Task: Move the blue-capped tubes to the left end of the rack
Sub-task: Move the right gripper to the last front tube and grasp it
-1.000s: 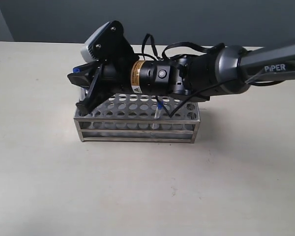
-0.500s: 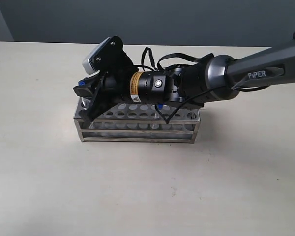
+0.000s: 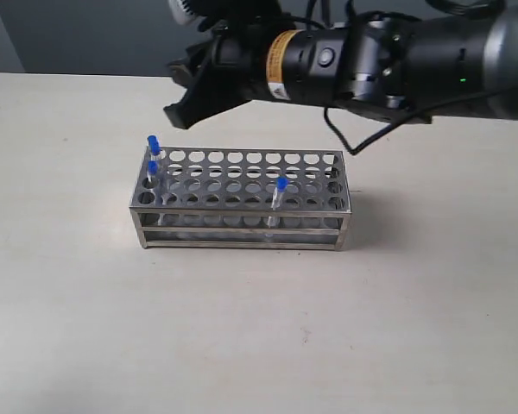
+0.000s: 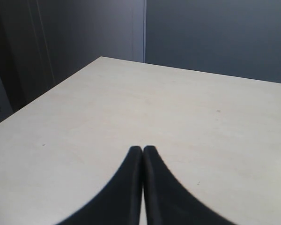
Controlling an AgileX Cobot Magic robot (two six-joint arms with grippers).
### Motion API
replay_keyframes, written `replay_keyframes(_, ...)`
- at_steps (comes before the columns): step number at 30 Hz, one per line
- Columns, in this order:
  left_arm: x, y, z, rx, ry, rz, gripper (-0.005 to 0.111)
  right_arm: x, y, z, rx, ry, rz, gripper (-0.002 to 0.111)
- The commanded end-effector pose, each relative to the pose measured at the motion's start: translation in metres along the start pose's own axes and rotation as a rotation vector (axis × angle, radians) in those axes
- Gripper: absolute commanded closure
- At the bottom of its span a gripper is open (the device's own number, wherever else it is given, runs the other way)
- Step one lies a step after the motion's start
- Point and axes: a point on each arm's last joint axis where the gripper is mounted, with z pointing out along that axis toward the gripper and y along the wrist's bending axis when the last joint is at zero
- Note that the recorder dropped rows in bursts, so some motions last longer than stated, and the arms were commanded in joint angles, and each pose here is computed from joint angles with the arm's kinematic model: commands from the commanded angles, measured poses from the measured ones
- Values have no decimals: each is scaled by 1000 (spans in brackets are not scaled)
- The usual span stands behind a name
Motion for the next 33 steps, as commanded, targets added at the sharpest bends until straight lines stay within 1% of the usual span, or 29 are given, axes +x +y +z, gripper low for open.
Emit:
replay_keyframes(1,-2,0,-1,2,-13,-2,106,18,-22,-29,76,36,91,75)
replay_keyframes(3,-2,0,-1,2,-13,-2,106,33,-28,-44,96,48,156,75)
replay_keyframes(5,-2,0,-1,2,-13,-2,106,48,-28,-58,87,44,188,75)
replay_keyframes(8,-2,0,-1,2,-13,-2,106,65,-21,-74,66,51,221,75)
replay_keyframes(12,-1,0,-1,2,-10,-6,106,83,-12,-82,50,96,240,75)
replay_keyframes(15,-1,0,-1,2,-10,-6,106,90,-10,-82,47,119,250,75)
replay_keyframes(21,-1,0,-1,2,-10,-6,106,93,-10,-83,58,147,242,75)
replay_keyframes(22,-1,0,-1,2,-10,-6,106,94,-10,-82,61,156,241,73)
replay_keyframes(26,-1,0,-1,2,-10,-6,106,101,-9,-77,44,165,250,54)
replay_keyframes(27,-1,0,-1,2,-10,-6,106,103,-8,-74,32,161,255,52)
replay_keyframes(31,-1,0,-1,2,-10,-6,106,113,-4,-63,-21,140,276,51)
replay_keyframes(33,-1,0,-1,2,-10,-6,106,119,-4,-58,-23,145,280,51)
